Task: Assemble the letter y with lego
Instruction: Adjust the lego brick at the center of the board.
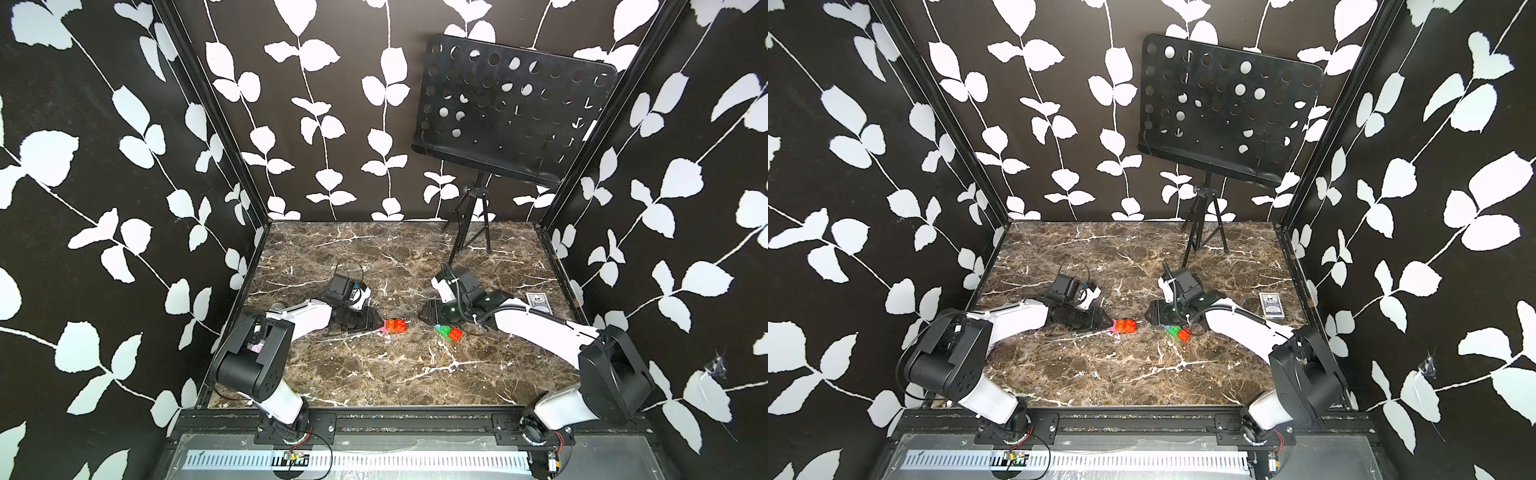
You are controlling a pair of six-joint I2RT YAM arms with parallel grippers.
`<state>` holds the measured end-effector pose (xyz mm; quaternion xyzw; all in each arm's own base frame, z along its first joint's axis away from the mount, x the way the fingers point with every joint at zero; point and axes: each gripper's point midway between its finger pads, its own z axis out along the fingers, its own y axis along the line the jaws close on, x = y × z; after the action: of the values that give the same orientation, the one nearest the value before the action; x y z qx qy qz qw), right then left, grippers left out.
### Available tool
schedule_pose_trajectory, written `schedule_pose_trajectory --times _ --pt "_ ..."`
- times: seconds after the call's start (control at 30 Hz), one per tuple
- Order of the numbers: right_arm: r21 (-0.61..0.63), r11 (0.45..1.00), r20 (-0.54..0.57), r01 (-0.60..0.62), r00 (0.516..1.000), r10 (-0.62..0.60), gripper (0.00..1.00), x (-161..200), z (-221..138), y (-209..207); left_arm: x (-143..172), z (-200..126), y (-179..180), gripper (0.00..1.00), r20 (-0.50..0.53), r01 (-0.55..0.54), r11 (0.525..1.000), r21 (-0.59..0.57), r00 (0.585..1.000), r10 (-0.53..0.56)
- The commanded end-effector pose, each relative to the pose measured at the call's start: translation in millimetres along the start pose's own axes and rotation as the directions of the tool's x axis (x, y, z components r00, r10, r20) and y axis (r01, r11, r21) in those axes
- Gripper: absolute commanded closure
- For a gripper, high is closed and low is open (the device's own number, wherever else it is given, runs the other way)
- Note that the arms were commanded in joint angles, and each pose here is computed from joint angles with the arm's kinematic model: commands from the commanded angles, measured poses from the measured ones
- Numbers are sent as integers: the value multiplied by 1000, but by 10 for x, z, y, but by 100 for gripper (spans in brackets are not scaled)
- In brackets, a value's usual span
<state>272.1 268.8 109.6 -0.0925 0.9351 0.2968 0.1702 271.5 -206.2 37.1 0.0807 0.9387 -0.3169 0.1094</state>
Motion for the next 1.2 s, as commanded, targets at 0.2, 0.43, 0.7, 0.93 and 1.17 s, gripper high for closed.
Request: schedule_pose_trajectory --times 0.2,0.43,0.7,0.93,1.17 --pt "-86 996 25 -15 1000 17 36 -188 88 351 151 27 183 44 -31 31 997 -68 999 -33" --pt "-97 993 -9 -66 998 65 35 -131 324 466 173 23 200 44 -32 36 996 -76 999 -39" --pt "-63 982 -35 -180 983 178 33 -70 555 367 181 -2 207 44 -30 34 996 -84 999 -37" --pt "-102 970 -58 -222 974 217 32 -50 704 442 189 -8 201 44 -31 37 996 -83 999 -39" --pt "-131 960 -78 -249 968 240 32 -12 840 513 196 -12 202 44 -31 38 996 -84 999 -40"
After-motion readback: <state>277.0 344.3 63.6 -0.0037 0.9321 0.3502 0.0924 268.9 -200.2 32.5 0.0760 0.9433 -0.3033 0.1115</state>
